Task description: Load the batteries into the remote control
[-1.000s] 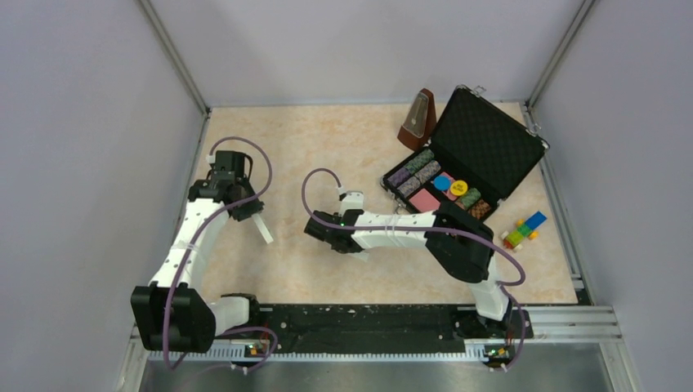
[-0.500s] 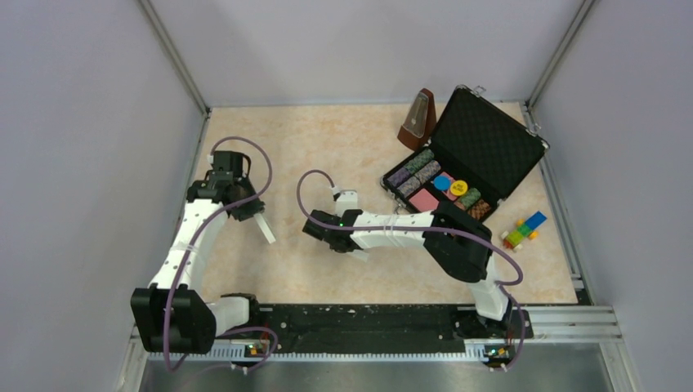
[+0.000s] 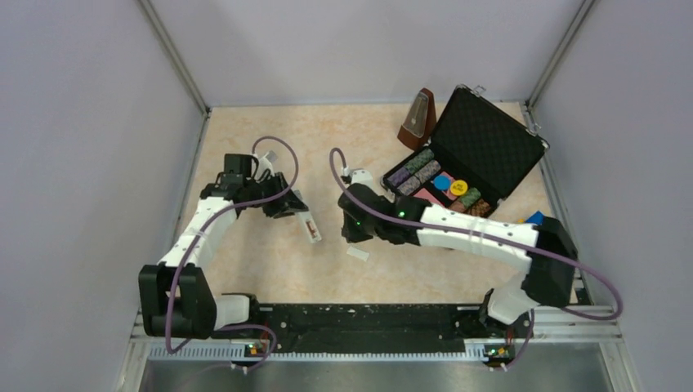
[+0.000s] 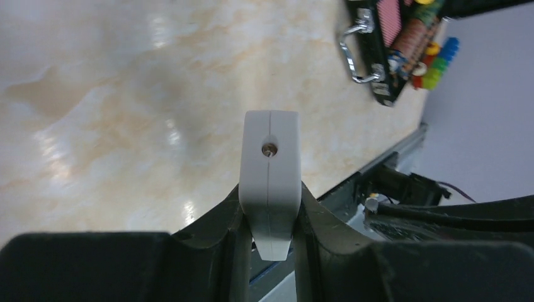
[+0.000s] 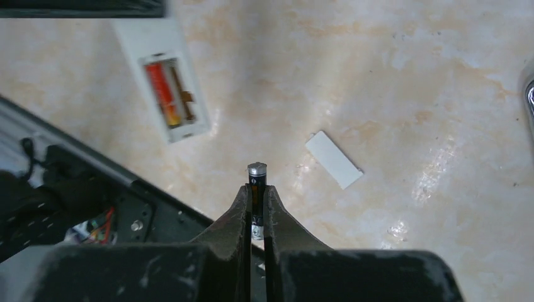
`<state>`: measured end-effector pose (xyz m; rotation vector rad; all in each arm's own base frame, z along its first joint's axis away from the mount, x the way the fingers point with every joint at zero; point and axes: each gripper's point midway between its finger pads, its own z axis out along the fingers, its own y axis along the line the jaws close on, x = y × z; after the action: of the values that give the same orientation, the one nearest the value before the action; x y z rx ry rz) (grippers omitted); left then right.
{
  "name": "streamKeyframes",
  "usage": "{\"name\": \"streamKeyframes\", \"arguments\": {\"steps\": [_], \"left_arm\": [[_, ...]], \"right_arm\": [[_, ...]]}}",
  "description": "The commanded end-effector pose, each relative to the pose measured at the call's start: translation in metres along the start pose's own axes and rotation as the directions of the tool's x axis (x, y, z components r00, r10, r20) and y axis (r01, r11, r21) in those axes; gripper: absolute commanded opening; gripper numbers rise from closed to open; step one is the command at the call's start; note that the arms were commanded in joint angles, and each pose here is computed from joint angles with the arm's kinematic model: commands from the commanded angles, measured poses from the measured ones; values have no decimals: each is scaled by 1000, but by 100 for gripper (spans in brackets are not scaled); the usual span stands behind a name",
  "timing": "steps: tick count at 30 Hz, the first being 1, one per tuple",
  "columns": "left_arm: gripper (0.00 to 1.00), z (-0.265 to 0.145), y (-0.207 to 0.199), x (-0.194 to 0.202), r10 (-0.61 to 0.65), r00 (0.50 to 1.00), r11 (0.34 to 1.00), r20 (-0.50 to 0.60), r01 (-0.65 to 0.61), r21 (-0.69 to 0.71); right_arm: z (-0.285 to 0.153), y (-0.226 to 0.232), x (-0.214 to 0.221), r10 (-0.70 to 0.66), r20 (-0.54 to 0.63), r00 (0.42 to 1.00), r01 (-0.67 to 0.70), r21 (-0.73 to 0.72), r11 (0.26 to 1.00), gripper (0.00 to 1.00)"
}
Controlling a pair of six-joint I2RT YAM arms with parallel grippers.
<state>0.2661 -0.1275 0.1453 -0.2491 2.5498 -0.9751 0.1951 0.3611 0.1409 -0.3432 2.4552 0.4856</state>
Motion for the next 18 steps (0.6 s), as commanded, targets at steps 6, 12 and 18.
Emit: {"name": "streamKeyframes", "arguments": {"steps": [6,12,18], "left_arm": [[0,28,-102,10,143,985,880,-99,-80,469],[0,43,-131,31,140,965,840,-221,2,543],[0,42,-143,39,154,953,806,-261,32,591]], "right_arm": [[-78,6,-11,63,-136,989,-93,-226,970,0],[-81,-1,-7,62,-213,975,-101,-181,978,1],[-82,-9,3,96,-274,957,-143,-157,977,1]]}}
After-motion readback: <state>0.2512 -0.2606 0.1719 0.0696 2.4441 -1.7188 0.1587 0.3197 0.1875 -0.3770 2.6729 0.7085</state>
